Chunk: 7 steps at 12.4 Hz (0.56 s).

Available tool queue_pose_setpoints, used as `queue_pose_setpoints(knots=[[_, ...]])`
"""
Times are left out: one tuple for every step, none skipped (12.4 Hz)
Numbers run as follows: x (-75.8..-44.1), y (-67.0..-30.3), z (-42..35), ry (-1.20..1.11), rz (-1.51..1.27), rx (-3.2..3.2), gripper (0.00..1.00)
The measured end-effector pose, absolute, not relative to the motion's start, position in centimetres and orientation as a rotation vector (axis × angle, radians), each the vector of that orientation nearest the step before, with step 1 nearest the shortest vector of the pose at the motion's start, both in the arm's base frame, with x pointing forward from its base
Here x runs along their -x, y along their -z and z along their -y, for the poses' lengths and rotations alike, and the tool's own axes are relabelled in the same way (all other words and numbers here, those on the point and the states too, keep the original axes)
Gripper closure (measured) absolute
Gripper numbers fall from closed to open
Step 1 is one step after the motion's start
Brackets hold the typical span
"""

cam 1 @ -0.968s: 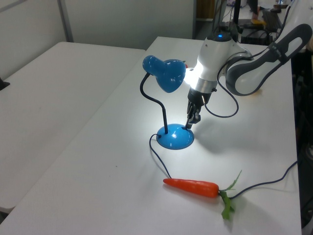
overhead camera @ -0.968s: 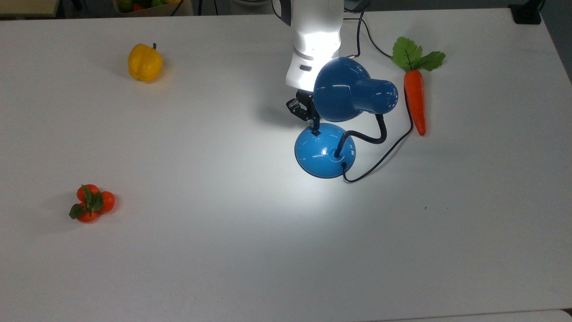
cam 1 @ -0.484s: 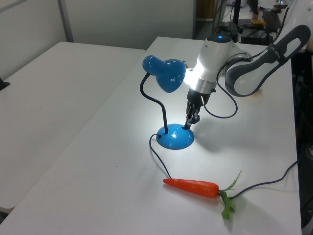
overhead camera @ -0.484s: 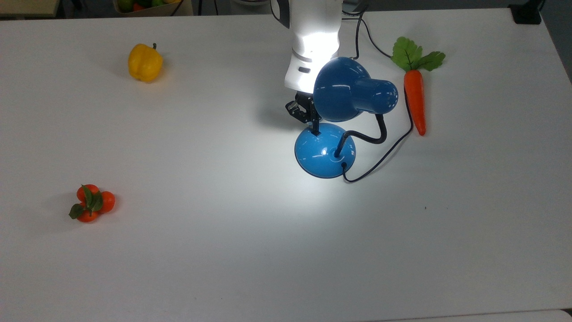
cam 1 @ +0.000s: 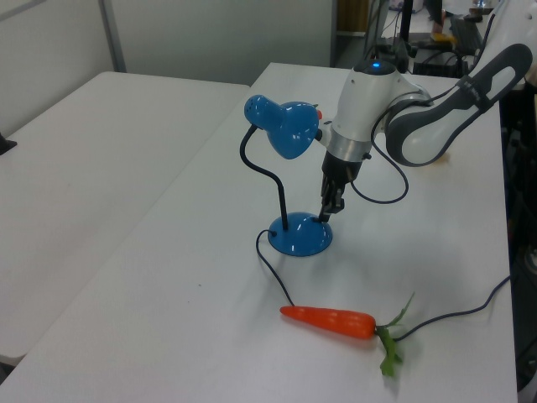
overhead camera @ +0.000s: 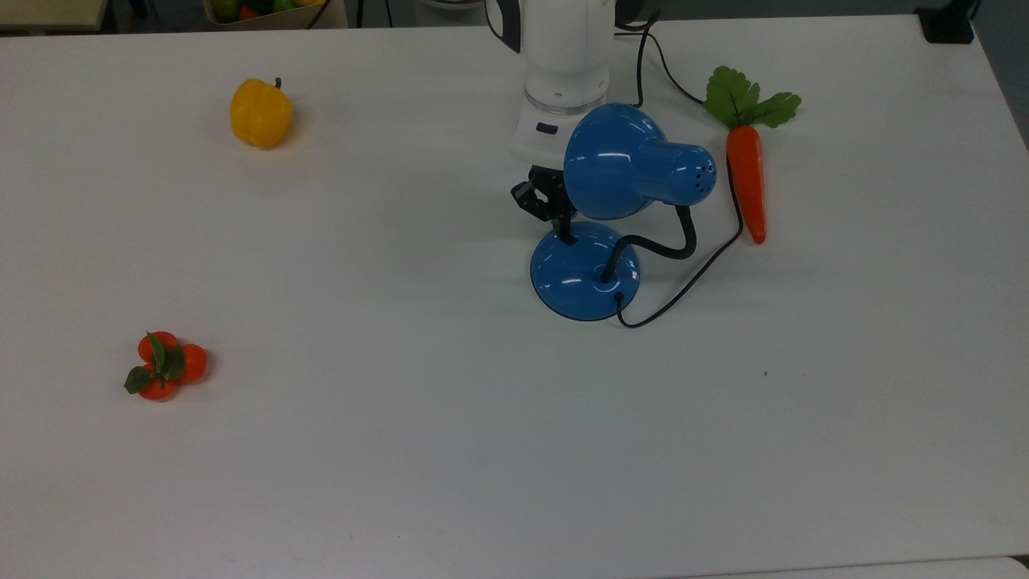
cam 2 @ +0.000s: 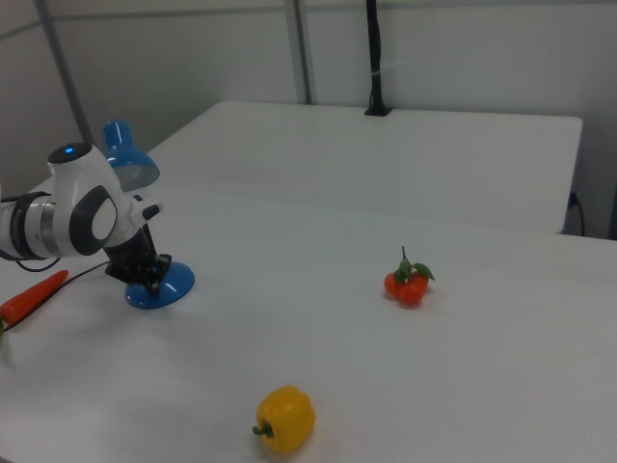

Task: Turn off lamp
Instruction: 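Lift the gripper up off the lamp base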

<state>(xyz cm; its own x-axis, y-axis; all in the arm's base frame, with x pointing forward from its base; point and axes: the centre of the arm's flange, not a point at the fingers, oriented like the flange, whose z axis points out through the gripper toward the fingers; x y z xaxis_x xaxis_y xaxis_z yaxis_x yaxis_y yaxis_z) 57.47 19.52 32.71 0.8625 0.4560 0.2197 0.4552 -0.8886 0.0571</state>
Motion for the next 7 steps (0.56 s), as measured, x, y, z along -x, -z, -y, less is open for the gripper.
queue_pose_setpoints(knots=[[-57.1,-32.1,-19.0,-0.271,-0.731,-3.029,0.99],[-57.0,-31.8,-18.7,-0.226,-0.725,-3.029,0.99],[-56.7,-31.8,-18.1,-0.162,-0.712,-3.026,0.99],[-56.6,-32.5,-17.6,-0.104,-0.701,-3.021,0.99],[-56.6,-33.8,-17.2,-0.048,-0.688,-3.011,0.99],[-56.7,-35.4,-16.9,-0.006,-0.676,-3.003,0.99],[-56.8,-36.4,-16.7,0.006,-0.667,-3.0,0.99]])
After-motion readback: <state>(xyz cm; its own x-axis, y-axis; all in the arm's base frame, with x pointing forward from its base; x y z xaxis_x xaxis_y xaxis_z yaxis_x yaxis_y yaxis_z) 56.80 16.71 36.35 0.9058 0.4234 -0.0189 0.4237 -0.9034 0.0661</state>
